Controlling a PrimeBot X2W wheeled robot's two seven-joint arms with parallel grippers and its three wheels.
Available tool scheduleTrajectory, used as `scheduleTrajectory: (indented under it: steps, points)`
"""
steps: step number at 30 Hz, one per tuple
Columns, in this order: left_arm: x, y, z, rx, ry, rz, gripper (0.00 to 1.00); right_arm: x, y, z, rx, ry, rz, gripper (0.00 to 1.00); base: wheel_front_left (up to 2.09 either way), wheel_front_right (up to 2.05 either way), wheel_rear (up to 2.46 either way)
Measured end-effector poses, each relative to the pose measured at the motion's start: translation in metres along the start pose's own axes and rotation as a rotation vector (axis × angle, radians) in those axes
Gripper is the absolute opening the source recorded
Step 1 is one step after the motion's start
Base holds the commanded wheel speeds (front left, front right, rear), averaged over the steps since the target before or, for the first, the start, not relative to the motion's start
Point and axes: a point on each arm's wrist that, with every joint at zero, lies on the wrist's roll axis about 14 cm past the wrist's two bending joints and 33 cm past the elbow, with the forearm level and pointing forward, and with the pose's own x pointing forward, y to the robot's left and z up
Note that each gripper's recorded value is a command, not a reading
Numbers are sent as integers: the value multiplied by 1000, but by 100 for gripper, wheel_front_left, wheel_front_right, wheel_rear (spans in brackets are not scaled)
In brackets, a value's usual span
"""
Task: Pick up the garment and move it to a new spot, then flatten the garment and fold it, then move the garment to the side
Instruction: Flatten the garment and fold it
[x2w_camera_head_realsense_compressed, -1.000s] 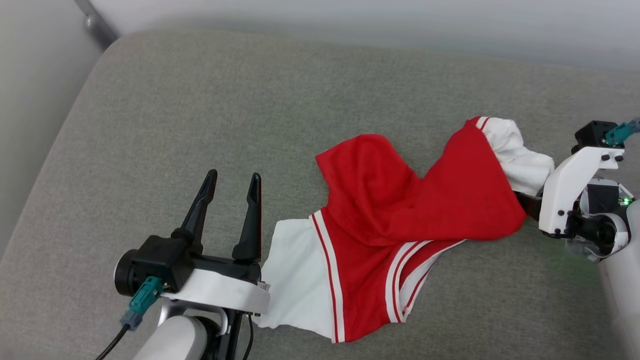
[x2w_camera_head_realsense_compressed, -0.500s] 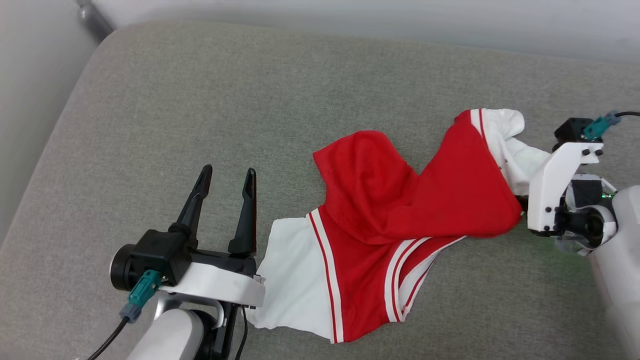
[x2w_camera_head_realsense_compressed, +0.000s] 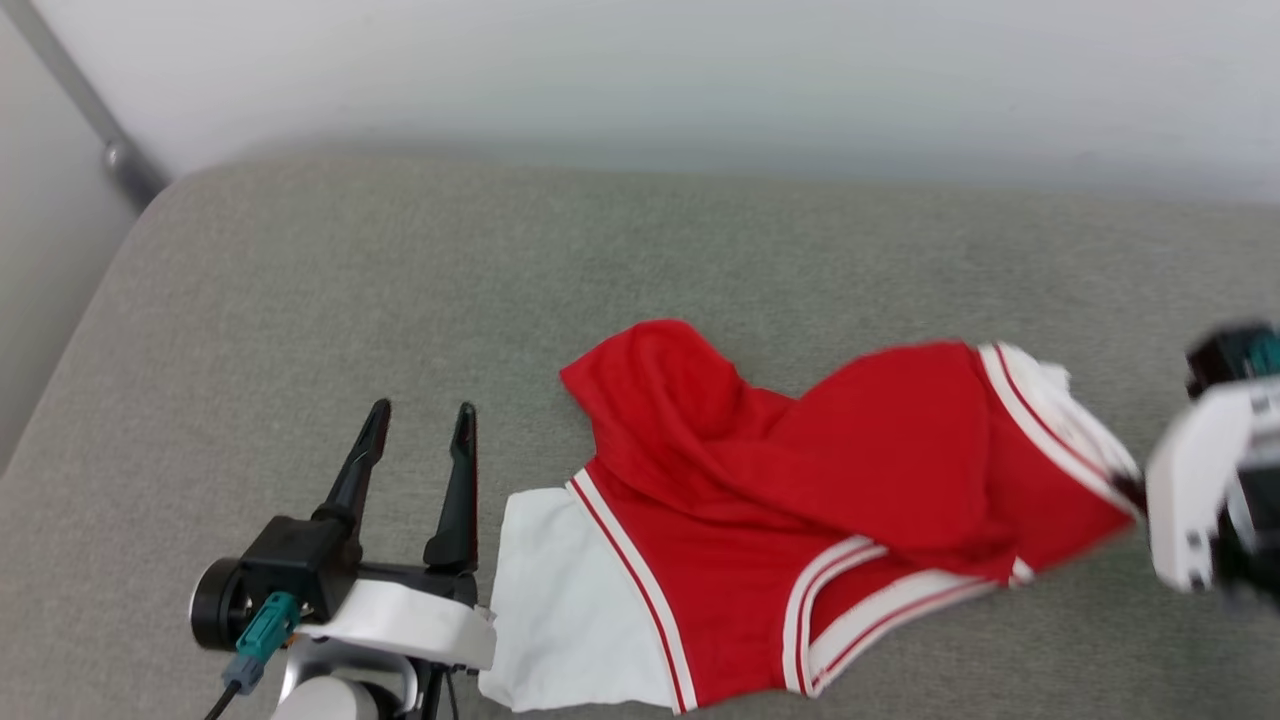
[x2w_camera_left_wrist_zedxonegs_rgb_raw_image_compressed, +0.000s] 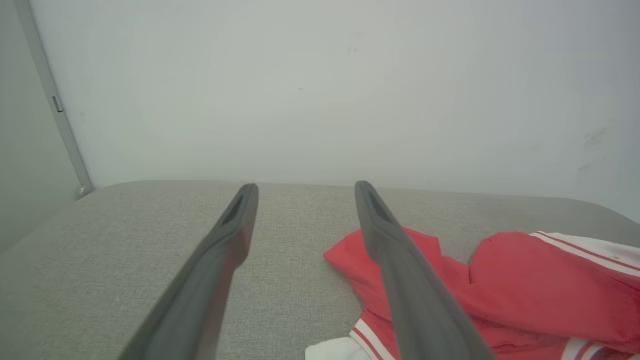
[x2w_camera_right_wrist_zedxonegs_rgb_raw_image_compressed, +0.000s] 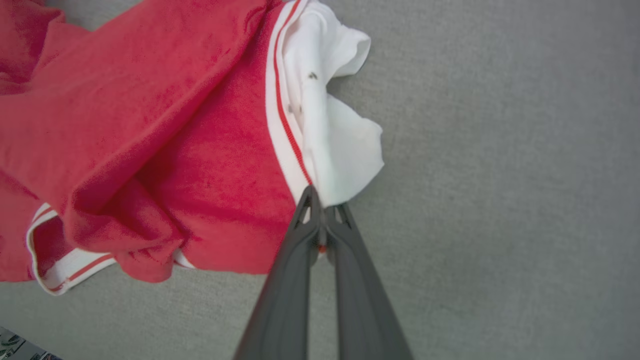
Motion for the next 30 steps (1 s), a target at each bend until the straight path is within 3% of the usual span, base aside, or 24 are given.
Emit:
scheduleTrajectory:
  steps: [7, 8, 9, 15, 16, 19, 22, 30]
  points:
    - [-6, -10, 5, 1, 1, -33, 100, -40, -26, -130, 234, 136, -107, 0, 0, 0, 0]
    - [-7, -12, 6, 3, 0, -38, 100, -42, -22, -145, 272, 137, -110, 13, 0, 0, 0]
    - [-7, -12, 6, 3, 4, -40, 100, -42, -18, -155, 311, 128, -109, 100, 0, 0, 0]
    - [-9, -16, 4, 6, 21, -55, 100, -56, -18, -132, 392, -166, -159, 100, 0, 0, 0]
    - [-10, -15, 7, 13, 20, -56, 100, -71, -24, -119, 394, -286, -196, 100, 0, 0, 0]
    - [-12, -15, 6, 18, 27, -57, 100, -87, -21, -111, 391, -355, -206, 100, 0, 0, 0]
    - [-11, -17, 8, 16, 24, -64, 100, -98, -11, -106, 362, -346, -187, 100, 0, 0, 0]
    - [-13, -19, 5, 14, 38, -70, 100, -82, 52, -118, 263, -118, 8, 100, 0, 0, 0]
